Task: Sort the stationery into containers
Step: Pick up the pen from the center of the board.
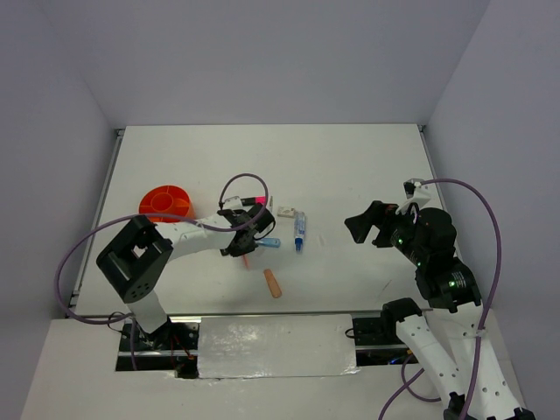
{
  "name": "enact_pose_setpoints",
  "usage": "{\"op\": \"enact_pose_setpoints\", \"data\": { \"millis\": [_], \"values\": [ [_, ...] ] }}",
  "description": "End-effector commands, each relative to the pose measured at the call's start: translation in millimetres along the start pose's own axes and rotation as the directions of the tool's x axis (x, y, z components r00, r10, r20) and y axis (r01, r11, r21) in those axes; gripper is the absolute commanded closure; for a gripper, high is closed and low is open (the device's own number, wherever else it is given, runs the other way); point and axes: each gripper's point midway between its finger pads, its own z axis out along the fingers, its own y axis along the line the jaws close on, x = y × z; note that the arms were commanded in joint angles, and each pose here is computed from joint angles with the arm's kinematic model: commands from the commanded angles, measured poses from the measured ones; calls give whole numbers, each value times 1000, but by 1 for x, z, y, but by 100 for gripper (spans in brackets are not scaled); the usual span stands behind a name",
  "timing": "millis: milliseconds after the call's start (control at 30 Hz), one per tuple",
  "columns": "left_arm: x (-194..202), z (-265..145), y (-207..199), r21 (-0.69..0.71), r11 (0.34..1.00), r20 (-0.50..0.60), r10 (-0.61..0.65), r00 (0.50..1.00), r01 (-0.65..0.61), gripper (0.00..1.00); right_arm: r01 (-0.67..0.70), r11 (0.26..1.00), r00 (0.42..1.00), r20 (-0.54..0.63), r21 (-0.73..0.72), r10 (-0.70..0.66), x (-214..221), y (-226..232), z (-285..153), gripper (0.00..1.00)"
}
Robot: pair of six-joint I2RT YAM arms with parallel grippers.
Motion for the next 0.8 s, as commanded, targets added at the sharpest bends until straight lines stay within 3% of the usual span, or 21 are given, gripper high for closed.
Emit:
{"op": "enact_pose_setpoints", "data": {
  "millis": [0,133,400,467,600,633,767],
  "values": [
    [11,6,5,-10,1000,-22,1,1000,-1,79,28,999,999,31,-40,-27,-8,8,2,0],
    [11,4,9,-12,1000,-21,-10,1000,9,100,28,998,999,24,-54,-27,-7,10,2,0],
    [-17,-30,9,29,999,55,17,998,-18,100,-8,998,1000,10,-66,8,-1,10,13,0],
    [-25,-46,10,42,998,88,34,996,-38,100,-50,997,998,-50,-55,47,14,5,28,0],
    [-62,-105,13,172,982,233,34,972,-76,100,-11,1000,988,-156,17,13,39,3,60,0],
    [-69,-118,14,210,973,260,35,965,-92,100,22,999,973,-230,31,-14,58,7,72,0],
    [-92,-184,11,418,871,389,87,917,-260,100,48,991,955,-296,125,-9,80,-6,104,3]
  ]
}}
